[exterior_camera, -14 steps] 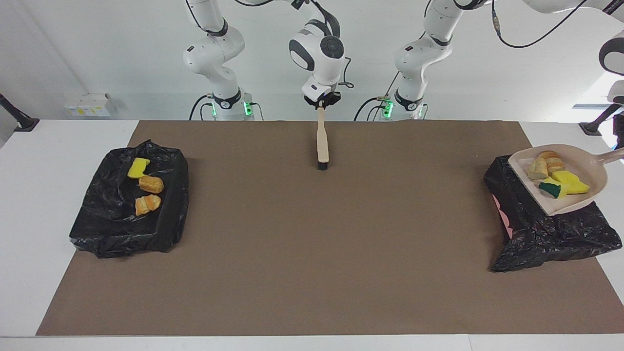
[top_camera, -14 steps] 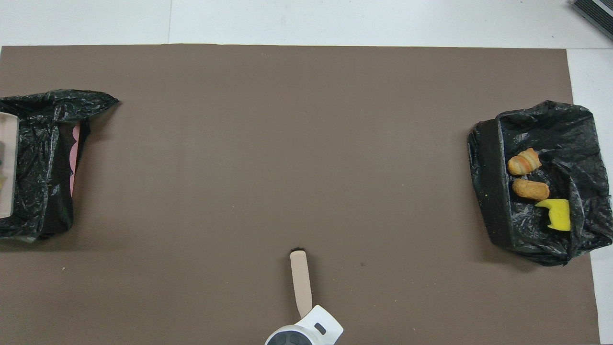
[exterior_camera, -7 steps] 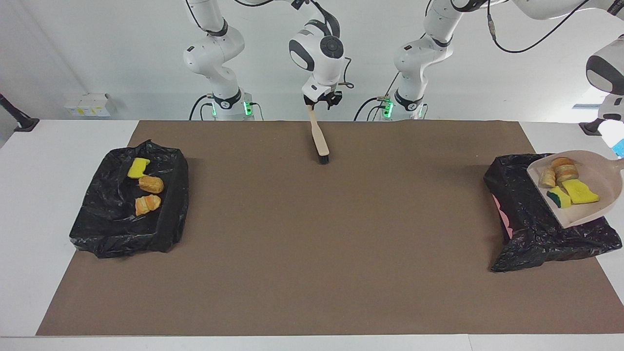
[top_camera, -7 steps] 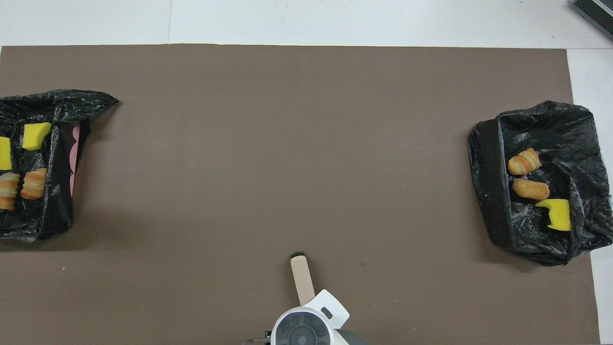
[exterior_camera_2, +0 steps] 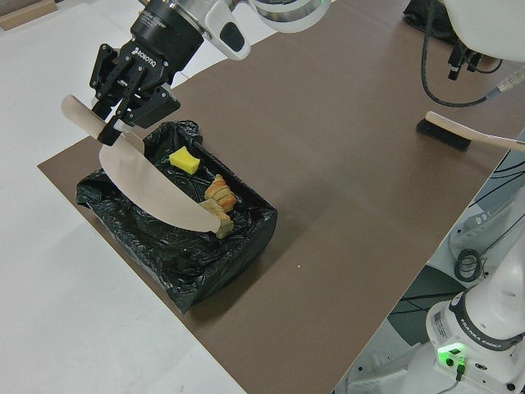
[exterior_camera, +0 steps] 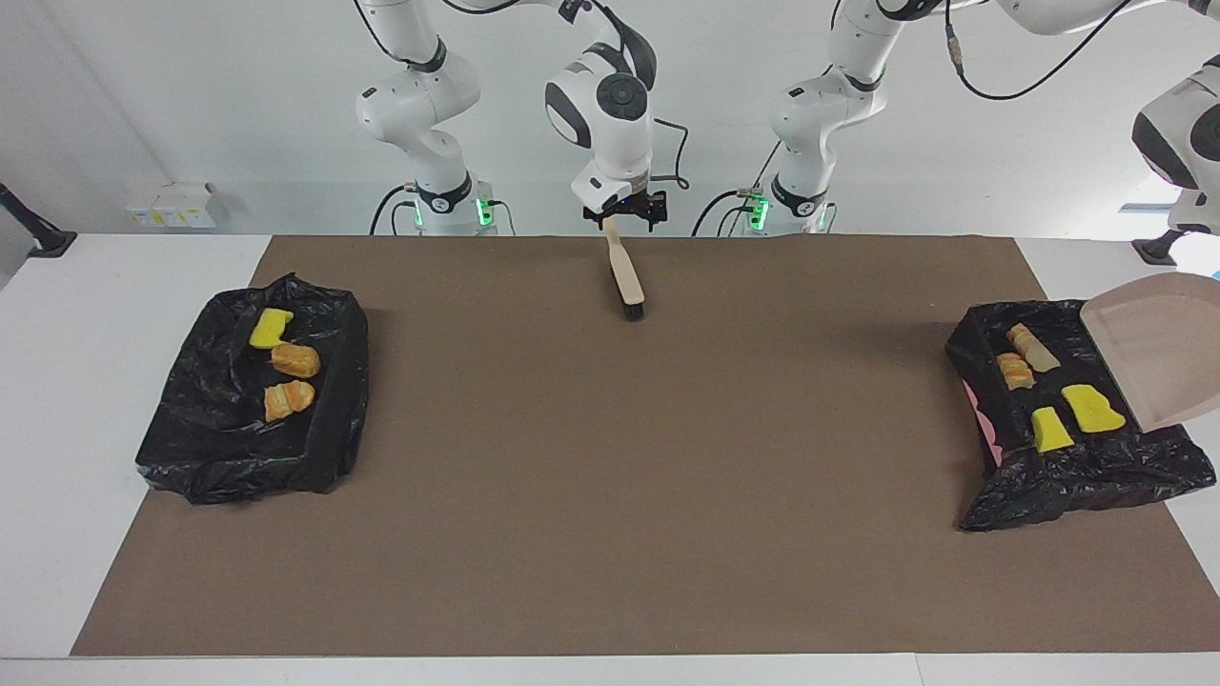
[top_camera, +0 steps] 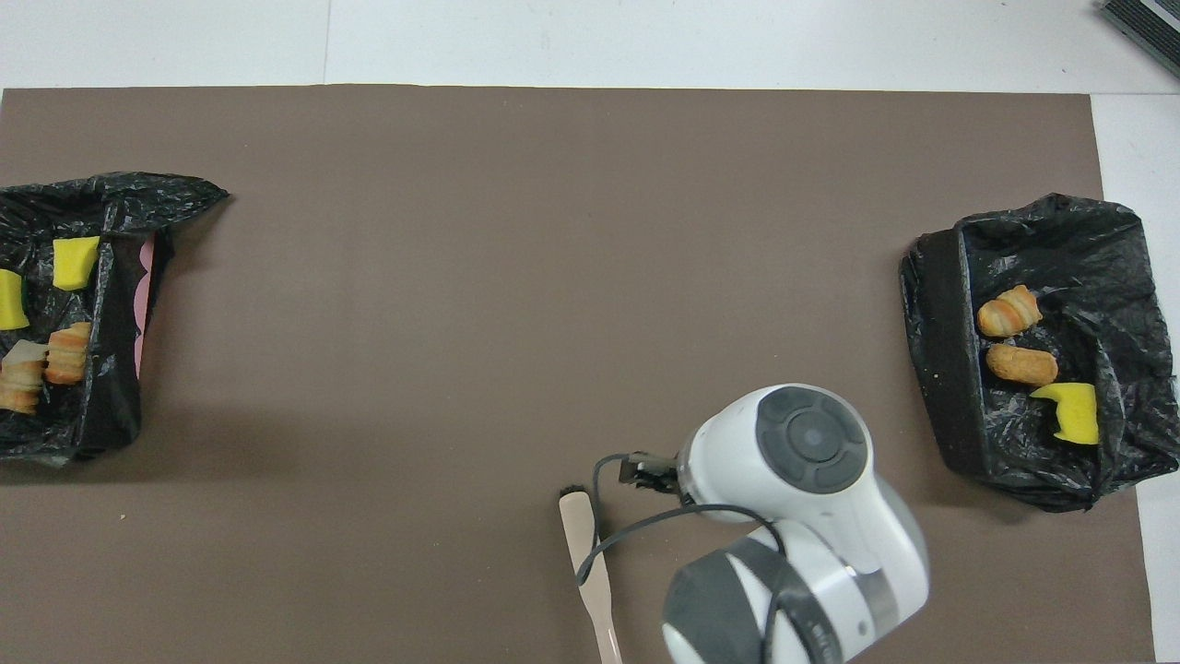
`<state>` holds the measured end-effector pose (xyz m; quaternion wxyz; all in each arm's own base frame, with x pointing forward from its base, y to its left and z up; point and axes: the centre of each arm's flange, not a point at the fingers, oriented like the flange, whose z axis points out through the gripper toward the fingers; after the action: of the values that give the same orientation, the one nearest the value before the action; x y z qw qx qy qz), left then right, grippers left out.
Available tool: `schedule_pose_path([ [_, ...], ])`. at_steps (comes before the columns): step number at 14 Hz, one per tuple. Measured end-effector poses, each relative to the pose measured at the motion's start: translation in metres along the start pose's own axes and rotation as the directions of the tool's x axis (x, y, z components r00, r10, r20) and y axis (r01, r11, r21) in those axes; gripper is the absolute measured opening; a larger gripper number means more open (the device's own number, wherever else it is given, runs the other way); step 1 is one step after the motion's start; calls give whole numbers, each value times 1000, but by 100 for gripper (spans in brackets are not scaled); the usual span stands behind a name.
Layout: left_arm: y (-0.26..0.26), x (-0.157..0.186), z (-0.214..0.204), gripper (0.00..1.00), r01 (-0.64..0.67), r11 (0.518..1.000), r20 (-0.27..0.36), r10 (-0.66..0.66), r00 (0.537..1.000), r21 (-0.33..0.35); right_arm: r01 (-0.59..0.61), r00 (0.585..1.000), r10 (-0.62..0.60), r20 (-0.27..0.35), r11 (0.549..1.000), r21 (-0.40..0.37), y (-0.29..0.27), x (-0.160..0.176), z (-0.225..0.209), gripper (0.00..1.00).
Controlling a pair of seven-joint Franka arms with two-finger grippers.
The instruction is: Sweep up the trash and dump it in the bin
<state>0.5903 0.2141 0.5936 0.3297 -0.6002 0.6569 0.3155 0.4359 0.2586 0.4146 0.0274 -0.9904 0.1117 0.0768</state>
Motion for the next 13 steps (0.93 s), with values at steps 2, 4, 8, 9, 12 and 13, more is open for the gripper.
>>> schedule_pose_path([
  [2, -3, 18, -30, 31, 33, 999, -15, -34, 999, -27, -50, 997, 49, -58, 999, -20, 36, 43, -17, 100],
  [4, -7, 45, -56, 31, 99, 993, -83, -104, 991, -59, -96, 990, 95, -100, 995, 4, 63, 85, -43, 100],
  [8, -7, 89, -84, 31, 252, 953, -239, -288, 928, -170, -25, 980, 24, -197, 1000, -1, 111, 136, -111, 100],
  [9, -7, 99, -90, 31, 284, 938, -271, -332, 904, -200, 4, 978, -6, -210, 1000, -9, 118, 139, -132, 100],
  [12, -2, 134, -110, 31, 394, 864, -344, -491, 801, -314, 62, 962, -75, -264, 996, -57, 135, 140, -194, 100],
  [13, 1, 146, -116, 31, 429, 829, -355, -546, 759, -359, 58, 960, -73, -270, 996, -63, 141, 138, -211, 100],
])
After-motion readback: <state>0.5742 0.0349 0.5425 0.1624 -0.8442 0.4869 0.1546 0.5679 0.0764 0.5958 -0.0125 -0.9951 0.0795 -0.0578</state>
